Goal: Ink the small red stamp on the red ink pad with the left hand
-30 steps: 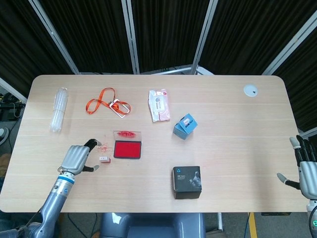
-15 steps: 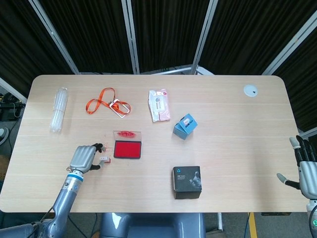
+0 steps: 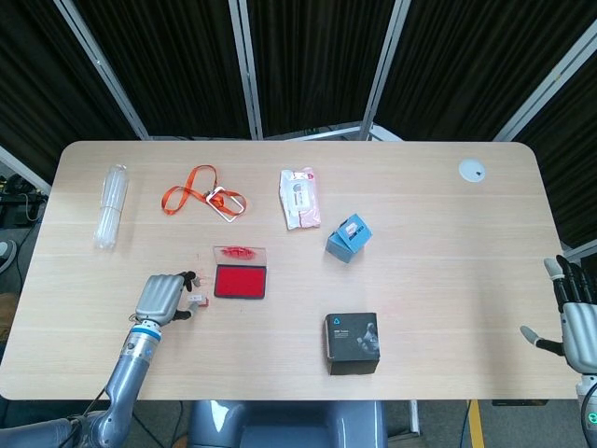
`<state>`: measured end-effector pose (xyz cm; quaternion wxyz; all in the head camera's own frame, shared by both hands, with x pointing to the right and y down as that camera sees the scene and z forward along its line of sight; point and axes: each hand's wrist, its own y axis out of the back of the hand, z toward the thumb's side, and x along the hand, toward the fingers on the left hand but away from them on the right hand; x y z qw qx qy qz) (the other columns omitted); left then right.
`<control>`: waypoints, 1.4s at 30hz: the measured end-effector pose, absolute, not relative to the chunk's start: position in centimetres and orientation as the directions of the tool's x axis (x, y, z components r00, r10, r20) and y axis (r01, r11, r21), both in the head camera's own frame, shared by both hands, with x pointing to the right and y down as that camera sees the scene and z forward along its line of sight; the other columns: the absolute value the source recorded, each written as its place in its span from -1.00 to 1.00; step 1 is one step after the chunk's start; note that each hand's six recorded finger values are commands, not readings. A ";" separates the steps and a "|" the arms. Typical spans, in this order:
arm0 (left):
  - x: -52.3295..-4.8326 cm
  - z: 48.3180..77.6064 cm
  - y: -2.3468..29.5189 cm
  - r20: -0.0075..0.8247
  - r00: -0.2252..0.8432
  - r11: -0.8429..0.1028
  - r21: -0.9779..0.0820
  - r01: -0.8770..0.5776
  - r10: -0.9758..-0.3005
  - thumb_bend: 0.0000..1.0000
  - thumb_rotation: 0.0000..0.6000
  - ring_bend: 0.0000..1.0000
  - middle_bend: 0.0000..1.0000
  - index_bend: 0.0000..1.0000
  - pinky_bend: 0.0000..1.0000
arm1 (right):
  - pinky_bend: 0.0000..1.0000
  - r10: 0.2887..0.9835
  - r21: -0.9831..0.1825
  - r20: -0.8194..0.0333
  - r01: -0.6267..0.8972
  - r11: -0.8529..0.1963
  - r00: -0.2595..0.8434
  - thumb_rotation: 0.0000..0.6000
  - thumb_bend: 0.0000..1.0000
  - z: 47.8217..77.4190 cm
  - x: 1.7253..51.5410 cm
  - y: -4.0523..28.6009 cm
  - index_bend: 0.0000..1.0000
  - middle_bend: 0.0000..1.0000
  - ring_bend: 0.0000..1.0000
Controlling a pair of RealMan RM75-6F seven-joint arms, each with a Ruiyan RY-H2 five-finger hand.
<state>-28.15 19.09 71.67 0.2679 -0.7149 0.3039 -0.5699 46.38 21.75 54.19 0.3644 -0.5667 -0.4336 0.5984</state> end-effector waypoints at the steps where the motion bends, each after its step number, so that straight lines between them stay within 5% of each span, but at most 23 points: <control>1: -28.1 71.7 19.1 0.652 0.168 -0.672 -0.729 -0.128 -0.739 -0.46 1.00 0.85 -0.09 -0.19 0.96 | -1.00 0.927 -0.932 -0.363 0.055 -0.359 -0.093 1.00 -1.00 54.2 46.4 21.8 -1.00 -1.00 -1.00; 32: -27.8 72.2 18.9 0.659 0.163 -0.678 -0.724 -0.124 -0.734 -0.36 1.00 0.85 0.06 0.08 0.96 | -1.00 0.921 -0.926 -0.376 0.061 -0.371 -0.105 1.00 -1.00 54.6 46.7 21.7 -1.00 -1.00 -1.00; 42: -26.1 69.9 15.9 0.615 0.251 -0.661 -0.726 -0.190 -0.747 -0.35 1.00 0.85 0.07 0.09 0.96 | -1.00 0.916 -0.924 -0.383 0.059 -0.379 -0.118 1.00 -1.00 54.9 46.9 21.7 -1.00 -1.00 -1.00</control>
